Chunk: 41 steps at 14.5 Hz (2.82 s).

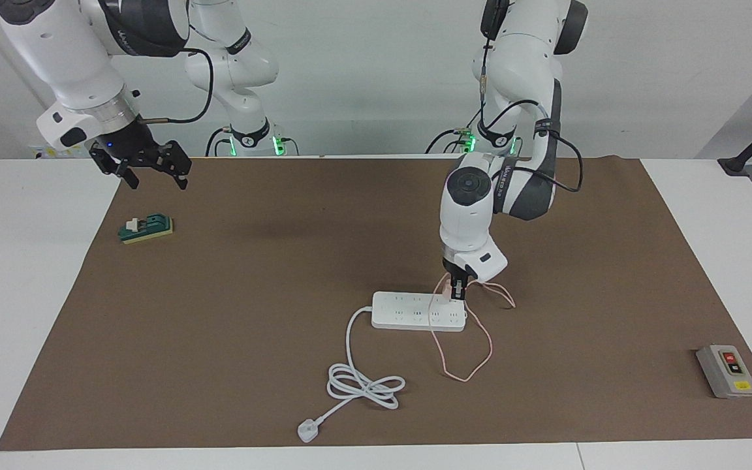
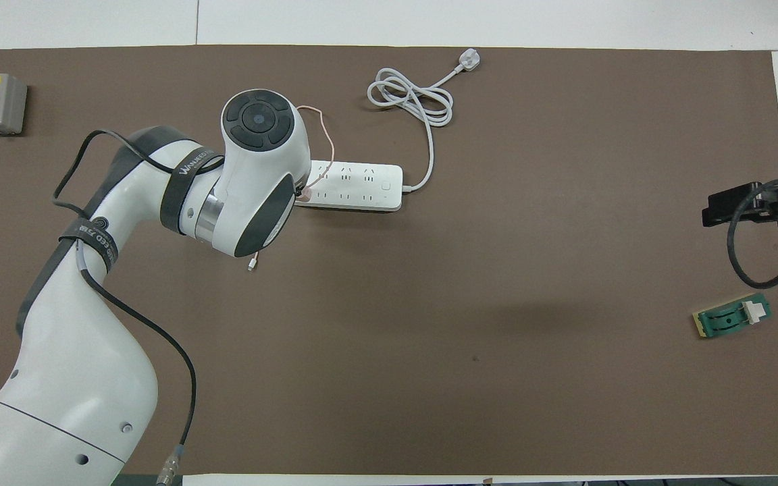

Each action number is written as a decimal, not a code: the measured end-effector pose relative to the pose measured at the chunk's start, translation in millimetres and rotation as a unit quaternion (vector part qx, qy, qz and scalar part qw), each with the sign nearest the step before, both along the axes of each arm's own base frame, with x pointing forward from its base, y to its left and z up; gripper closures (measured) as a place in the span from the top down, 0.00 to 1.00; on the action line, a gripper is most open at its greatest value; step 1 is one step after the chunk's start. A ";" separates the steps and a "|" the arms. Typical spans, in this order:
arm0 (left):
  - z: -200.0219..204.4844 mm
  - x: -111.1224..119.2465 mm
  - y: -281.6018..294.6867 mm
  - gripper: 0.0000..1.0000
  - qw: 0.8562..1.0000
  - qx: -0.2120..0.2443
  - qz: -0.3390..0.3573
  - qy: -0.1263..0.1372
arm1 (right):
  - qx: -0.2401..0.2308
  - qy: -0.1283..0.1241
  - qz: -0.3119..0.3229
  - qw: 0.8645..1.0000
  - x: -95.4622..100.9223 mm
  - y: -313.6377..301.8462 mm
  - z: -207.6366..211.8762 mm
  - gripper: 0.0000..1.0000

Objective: Plug charger into power strip
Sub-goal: 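Push the charger prongs into a strip socket with the left gripper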

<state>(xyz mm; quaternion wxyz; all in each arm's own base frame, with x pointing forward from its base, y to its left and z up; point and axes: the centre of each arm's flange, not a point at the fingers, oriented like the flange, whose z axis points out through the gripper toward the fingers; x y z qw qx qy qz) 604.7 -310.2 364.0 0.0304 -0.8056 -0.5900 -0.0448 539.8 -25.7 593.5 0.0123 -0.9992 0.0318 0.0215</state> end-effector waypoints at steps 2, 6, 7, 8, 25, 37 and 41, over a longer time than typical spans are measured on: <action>3.1 -0.7 0.7 0.31 1.000 0.000 -0.004 0.013 | 0.000 0.000 0.000 1.000 0.0 0.0 0.0 1.00; 5.0 0.9 8.3 0.31 1.000 0.007 -0.009 0.026 | 0.000 0.000 0.000 1.000 0.0 0.0 0.0 1.00; 5.2 2.7 11.7 0.31 1.000 0.007 -0.008 0.026 | 0.000 0.000 0.000 1.000 0.0 0.0 0.0 1.00; 5.3 4.7 15.8 0.31 1.000 0.007 -0.006 0.026 | 0.000 0.000 0.000 1.000 0.0 0.0 0.0 1.00; -10.1 23.9 13.7 0.31 1.000 0.004 0.002 0.027 | 0.000 0.000 0.000 1.000 0.0 0.0 0.0 1.00; -12.5 22.7 10.1 0.31 0.998 0.002 0.051 0.023 | 0.000 0.000 0.000 1.000 0.0 0.0 0.0 1.00; -12.6 21.6 8.1 0.31 0.998 0.003 0.055 0.023 | 0.000 0.000 0.000 1.000 0.0 0.0 0.0 1.00</action>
